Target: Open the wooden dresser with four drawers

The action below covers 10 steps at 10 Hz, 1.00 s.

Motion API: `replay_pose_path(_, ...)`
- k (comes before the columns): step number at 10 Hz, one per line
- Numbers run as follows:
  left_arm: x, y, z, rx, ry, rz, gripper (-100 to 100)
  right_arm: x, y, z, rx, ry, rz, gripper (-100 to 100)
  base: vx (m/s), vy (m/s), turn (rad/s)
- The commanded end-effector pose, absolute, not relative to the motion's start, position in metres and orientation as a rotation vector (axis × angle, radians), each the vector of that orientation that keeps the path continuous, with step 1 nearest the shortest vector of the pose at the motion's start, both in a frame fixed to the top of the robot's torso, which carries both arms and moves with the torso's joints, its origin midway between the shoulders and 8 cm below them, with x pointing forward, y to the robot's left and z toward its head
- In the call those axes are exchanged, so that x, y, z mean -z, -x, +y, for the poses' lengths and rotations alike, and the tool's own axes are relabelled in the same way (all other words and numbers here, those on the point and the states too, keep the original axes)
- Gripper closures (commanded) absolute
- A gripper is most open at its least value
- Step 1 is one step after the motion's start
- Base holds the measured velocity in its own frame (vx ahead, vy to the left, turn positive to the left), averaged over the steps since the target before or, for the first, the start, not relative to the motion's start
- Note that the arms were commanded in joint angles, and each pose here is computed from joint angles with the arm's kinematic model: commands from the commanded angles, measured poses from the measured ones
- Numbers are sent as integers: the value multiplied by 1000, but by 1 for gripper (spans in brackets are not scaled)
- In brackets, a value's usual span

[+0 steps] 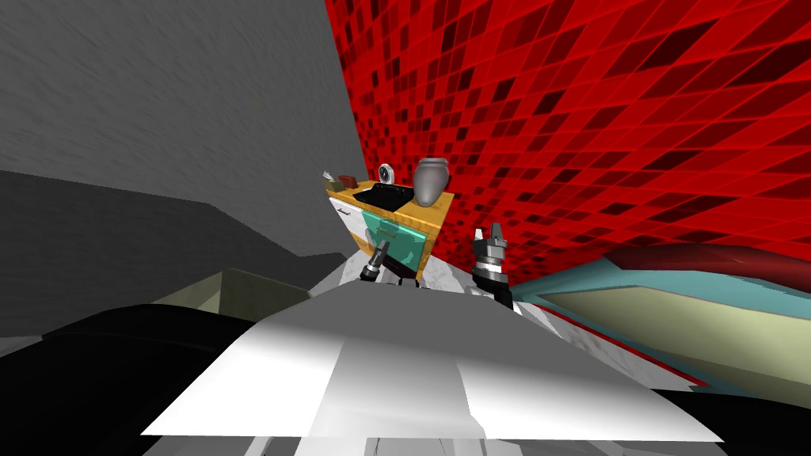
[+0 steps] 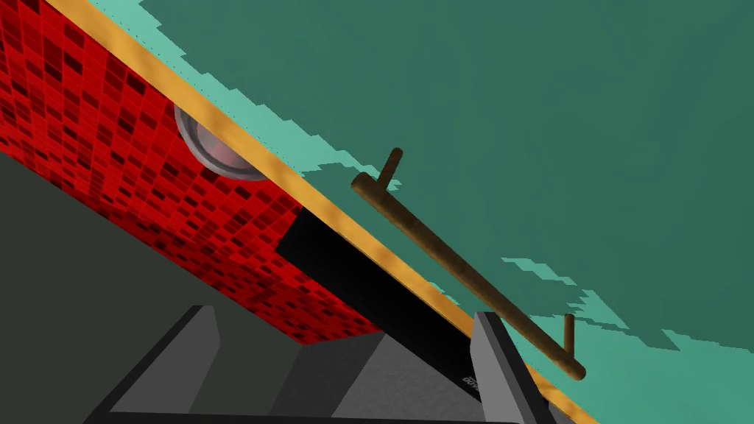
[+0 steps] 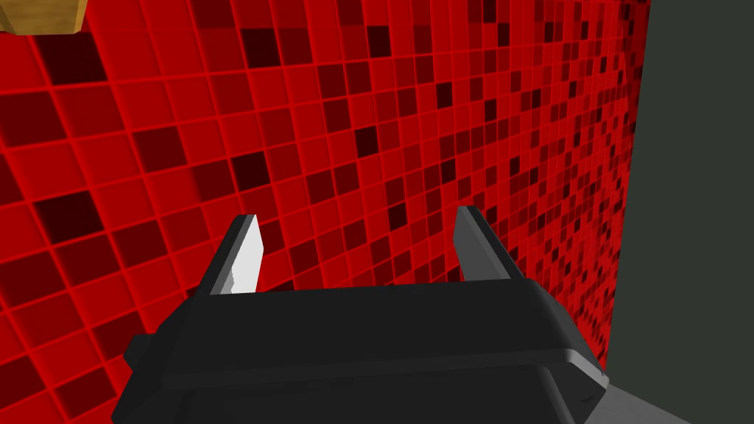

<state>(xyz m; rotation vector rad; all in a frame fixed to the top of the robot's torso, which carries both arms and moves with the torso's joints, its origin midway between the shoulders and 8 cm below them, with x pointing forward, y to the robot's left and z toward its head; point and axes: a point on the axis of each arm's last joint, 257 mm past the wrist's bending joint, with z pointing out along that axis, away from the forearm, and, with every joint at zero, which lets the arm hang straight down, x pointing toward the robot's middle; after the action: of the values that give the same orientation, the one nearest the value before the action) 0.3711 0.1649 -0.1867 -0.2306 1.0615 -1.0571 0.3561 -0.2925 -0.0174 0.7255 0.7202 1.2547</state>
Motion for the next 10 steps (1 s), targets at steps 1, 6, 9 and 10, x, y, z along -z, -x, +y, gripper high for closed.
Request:
replay_pose_path(1, 205, -367, 155, 1064, 217, 1079, -100, 17, -356, -293, -1255, -726, 720, 0, 58, 5, -40)
replay_pose_path(6, 223, -363, 131, 1091, 237, 1075, -100, 17, -356, -293, -1255, -725, 720, 0, 19, 13, -38)
replay_pose_path(9, 213, -379, 132, 1087, 231, 1078, -100, 17, -356, -293, -1255, -726, 720, 0, -8, -5, -3)
replay_pose_path(10, 209, -385, 131, 1087, 231, 1078, -100, 17, -356, -292, -1255, -726, 720, 0, -12, -17, -2)
